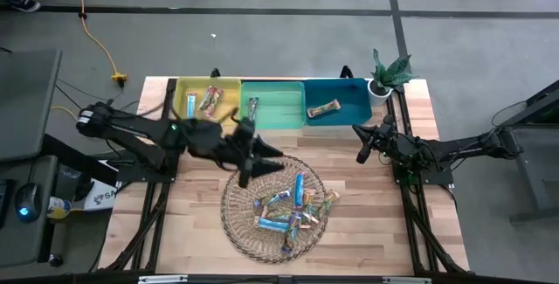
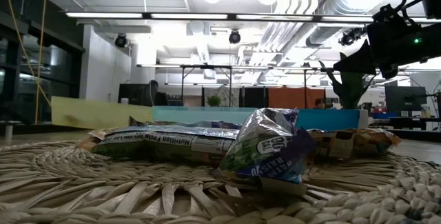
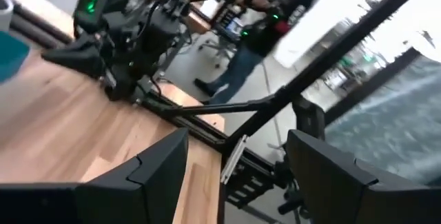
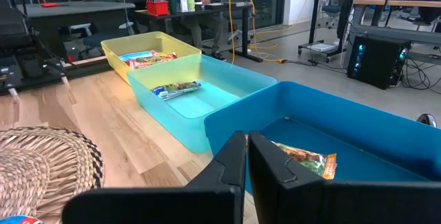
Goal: Pick and place Granola Bars by type
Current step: Put the red granola bar into the yellow bin
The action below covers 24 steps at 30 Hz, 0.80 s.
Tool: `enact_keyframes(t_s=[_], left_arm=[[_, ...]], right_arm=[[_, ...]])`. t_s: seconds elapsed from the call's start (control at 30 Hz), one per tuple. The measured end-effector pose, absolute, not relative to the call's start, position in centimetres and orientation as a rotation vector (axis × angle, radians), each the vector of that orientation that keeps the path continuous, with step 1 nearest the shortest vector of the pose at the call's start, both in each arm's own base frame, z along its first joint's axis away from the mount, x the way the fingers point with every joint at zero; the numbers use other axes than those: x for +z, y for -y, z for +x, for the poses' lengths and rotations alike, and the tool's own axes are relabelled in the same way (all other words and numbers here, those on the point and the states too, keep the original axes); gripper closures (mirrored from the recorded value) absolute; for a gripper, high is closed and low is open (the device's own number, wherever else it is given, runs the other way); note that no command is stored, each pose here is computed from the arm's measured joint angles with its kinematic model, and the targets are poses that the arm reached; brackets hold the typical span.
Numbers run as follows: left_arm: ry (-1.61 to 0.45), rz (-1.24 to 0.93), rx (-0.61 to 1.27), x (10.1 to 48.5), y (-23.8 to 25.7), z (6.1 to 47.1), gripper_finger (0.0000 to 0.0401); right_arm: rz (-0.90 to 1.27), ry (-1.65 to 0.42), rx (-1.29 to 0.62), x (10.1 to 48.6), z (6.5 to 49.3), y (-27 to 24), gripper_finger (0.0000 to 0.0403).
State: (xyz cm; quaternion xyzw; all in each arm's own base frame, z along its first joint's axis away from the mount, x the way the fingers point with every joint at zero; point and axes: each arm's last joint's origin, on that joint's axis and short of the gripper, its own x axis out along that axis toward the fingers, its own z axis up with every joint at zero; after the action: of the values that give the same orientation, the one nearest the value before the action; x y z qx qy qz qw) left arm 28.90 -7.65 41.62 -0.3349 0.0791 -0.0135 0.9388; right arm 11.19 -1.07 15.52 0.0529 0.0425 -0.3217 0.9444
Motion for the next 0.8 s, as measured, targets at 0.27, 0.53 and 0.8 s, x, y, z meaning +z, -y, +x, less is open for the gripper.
enact_keyframes(t_s=[0.27,0.53,0.8], left_arm=[[-0.177,-0.897,0.225,37.6,10.1,32.2,0.0158],[-0.181,-1.002,0.337,33.6,10.8,35.6,0.0158],[-0.207,-1.120,0.459,30.3,9.5,39.0,0.0158]], right_arm=[[0.108,-0.086,-0.656,15.5,11.2,1.1,0.0402],[0.109,-0.085,-0.655,15.5,11.2,1.1,0.0402],[0.109,-0.083,-0.655,15.6,11.2,1.1,0.0402]])
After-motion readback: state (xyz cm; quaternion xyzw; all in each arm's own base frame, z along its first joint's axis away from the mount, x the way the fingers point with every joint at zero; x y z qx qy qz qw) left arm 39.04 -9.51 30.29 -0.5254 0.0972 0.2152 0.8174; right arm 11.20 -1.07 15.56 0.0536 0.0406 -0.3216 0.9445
